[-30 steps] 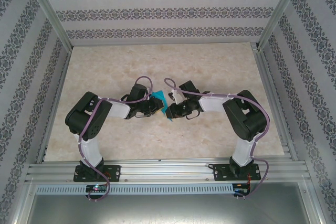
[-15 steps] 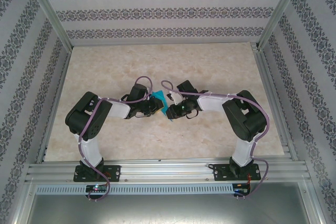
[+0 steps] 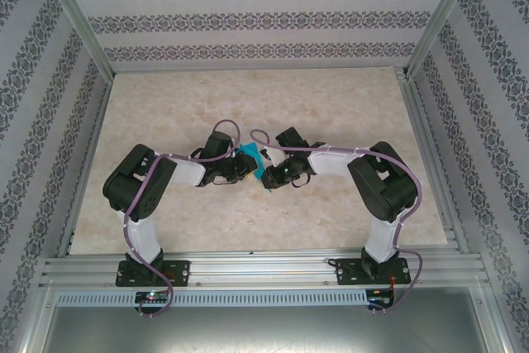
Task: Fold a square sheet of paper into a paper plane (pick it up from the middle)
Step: Fold the wing for the fifth time at the center of the table.
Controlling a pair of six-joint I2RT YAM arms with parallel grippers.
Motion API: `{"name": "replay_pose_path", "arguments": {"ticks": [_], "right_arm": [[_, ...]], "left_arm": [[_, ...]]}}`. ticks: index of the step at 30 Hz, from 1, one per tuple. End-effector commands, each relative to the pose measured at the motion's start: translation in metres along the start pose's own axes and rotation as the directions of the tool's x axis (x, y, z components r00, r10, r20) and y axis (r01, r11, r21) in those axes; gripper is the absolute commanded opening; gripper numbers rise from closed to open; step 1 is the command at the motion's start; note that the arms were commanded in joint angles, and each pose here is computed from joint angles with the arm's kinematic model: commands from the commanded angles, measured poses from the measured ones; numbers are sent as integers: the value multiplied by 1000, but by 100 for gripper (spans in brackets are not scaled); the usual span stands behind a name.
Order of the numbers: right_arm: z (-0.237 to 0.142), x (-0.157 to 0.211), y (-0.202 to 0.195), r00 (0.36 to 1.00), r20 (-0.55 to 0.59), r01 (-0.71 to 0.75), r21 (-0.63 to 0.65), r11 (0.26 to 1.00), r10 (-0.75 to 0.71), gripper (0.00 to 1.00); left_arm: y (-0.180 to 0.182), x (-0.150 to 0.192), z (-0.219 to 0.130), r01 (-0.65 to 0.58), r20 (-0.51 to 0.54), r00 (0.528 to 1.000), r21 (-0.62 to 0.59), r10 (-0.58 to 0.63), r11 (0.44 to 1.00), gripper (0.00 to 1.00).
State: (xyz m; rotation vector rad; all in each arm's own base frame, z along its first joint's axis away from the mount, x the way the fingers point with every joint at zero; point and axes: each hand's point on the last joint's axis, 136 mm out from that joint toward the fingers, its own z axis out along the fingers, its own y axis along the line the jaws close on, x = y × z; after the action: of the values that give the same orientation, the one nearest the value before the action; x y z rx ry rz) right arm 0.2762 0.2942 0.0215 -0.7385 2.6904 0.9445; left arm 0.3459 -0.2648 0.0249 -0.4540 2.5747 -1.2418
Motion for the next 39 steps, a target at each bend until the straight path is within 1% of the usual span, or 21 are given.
{"name": "replay_pose_path", "arguments": {"ticks": [1,3,7,12,17,20,30,36,39], "right_arm": [[1,-4,-2,1000,4,4,4,1000,-4,10],[0,-5,0,1000,9,-3,-17,1000,3,6],[-1,-6,6,1000,10,-22,-74,997,22,2],[0,-7,9,998,3,-65,-133,989,66,2],[7,-4,5,994,-23,-111,-136,985,109,2],[8,-3,1,992,-28,-129,-131,983,126,2],[10,-1,-3,989,-35,-150,-122,981,147,4],[9,-1,-3,986,-36,-164,-127,978,161,7],[6,-1,-2,982,-36,-191,-138,972,188,12]], "left_arm": [[36,3,5,54,-9,998,-117,-56,992,21],[30,2,4,36,-15,999,-100,-38,994,21],[11,-1,-3,-27,-12,1000,-61,26,998,21],[-11,0,-14,-100,-5,995,9,100,995,22],[-21,9,-12,-153,-15,988,57,154,987,22],[-17,12,-10,-160,-20,987,41,161,986,22],[-1,14,-1,-130,-38,991,-6,130,992,22],[9,13,3,-109,-43,993,-47,107,993,21],[15,12,4,-102,-42,994,-75,99,992,21]]}}
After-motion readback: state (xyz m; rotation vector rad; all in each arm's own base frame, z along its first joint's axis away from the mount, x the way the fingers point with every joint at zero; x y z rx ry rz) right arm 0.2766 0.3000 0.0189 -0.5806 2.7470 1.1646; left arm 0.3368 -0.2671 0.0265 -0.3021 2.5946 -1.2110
